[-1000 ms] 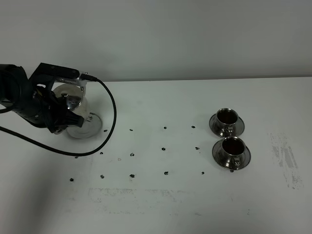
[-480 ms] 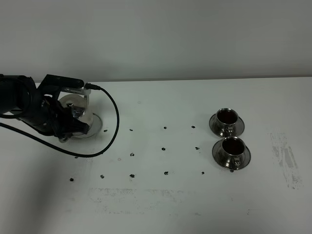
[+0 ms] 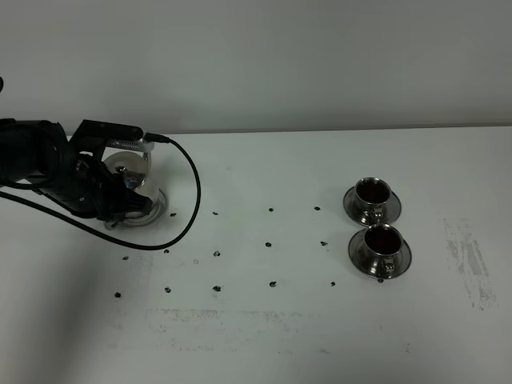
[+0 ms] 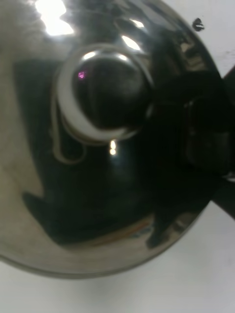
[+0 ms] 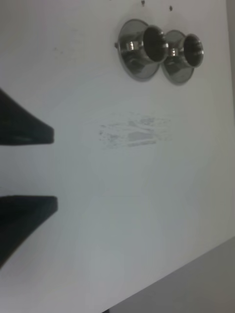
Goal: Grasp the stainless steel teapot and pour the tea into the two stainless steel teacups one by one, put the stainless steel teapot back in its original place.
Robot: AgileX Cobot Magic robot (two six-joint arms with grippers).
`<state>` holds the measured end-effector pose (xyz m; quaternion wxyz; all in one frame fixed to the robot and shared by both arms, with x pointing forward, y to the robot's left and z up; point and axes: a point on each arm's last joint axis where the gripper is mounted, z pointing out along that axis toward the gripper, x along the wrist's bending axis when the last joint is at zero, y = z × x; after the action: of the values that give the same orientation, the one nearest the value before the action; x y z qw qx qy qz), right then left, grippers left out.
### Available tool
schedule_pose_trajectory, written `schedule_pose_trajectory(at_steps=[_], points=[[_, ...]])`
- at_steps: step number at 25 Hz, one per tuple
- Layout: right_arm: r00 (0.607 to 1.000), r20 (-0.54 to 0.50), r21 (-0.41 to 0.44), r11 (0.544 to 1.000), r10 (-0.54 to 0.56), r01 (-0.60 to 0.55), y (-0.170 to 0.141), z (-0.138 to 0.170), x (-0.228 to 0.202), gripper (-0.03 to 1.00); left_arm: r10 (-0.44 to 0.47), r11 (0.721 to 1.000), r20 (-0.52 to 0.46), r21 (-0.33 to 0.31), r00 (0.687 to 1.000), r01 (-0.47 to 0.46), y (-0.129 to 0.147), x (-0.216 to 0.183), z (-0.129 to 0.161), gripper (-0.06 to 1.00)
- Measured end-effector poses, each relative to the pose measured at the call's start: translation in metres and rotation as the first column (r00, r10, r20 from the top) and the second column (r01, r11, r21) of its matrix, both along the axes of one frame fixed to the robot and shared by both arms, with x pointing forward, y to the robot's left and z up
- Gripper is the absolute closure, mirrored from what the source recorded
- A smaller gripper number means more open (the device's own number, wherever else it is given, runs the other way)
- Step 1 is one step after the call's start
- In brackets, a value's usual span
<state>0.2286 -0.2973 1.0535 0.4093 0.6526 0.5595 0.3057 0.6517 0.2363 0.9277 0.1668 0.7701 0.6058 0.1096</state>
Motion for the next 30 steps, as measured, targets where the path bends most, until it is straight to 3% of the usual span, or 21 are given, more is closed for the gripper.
schedule_pose_trajectory(at_steps=[25,30], points=[[1.000,0.000,0.000,1.000,0.000,0.000,0.0000,0.0000,0.0000,0.72,-0.033,0.999,-0.024,0.014,0.999,0.033,-0.0001,-0.0004,-0.0079,0.75],[1.000,0.000,0.000,1.000,0.000,0.000,0.0000,0.0000,0.0000,0.72,-0.032,0.999,-0.005,0.012,0.999,0.032,-0.0004,0.0013,-0.0072,0.66]])
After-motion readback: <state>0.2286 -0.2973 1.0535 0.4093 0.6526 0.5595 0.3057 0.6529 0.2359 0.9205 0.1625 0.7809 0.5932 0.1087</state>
